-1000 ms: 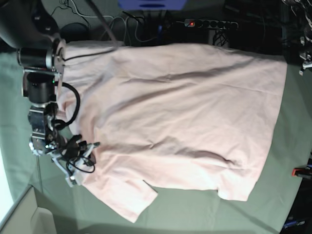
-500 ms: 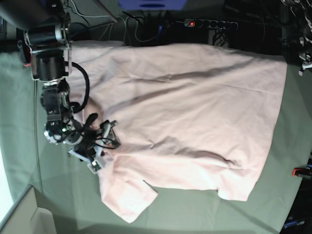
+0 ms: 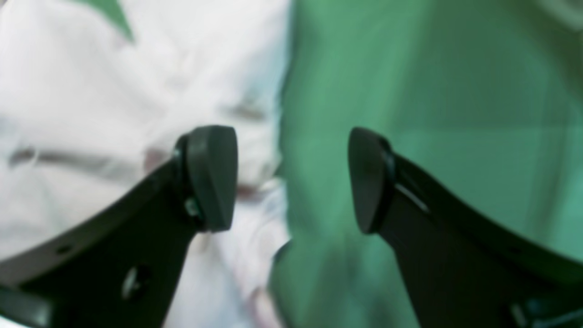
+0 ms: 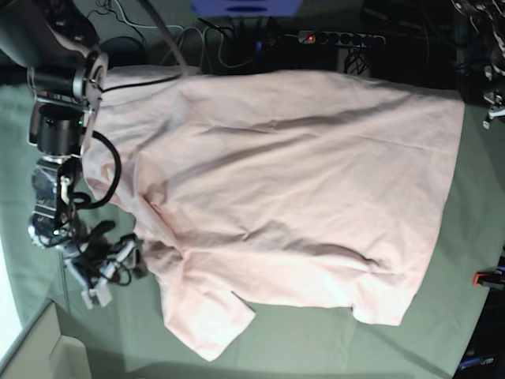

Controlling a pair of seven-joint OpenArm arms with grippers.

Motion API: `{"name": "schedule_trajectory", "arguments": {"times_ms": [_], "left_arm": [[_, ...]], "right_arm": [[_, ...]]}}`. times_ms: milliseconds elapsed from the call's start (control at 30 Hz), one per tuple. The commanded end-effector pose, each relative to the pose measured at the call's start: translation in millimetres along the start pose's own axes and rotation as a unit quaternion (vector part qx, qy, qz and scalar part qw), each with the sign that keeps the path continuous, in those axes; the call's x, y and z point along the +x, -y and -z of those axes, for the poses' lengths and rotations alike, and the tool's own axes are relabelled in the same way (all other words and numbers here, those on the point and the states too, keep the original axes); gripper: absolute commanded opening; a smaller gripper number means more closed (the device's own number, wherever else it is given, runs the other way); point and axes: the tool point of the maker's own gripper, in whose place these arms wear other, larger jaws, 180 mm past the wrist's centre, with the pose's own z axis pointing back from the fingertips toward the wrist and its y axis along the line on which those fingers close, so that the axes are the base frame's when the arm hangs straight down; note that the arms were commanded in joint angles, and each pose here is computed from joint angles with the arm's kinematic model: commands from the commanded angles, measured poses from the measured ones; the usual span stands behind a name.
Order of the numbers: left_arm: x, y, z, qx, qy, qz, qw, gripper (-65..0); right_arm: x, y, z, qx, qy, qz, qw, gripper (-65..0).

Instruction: Layout the t-shirt on the table in an organized manner, then fold the t-shirt properly

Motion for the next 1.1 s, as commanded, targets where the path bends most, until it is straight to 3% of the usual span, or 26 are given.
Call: {"name": "schedule_trajectory", "arguments": {"times_ms": [0, 767, 967, 1067], "left_arm": [[15, 0, -2, -0.002, 0.023, 0.005, 1.000, -59.8], [16, 0, -2, -0.003, 0.023, 0.003, 1.000, -59.8], [17, -2, -2, -0.001, 0.024, 0.002, 1.000, -59.8], [16, -2, -2, -0.001, 0.024, 0.003, 1.000, -59.8]], "right_arm": [[20, 3, -1, 0.009, 0.024, -0.004, 0.9997, -27.3], [21, -18, 9, 0.031, 0.029, -0.011, 0.9990, -27.7], [9, -27, 19, 0.045, 0.024, 0.011, 0.9986, -28.0], [5, -27, 23, 0.049, 0.016, 0.024, 0.9984, -31.8]]}}
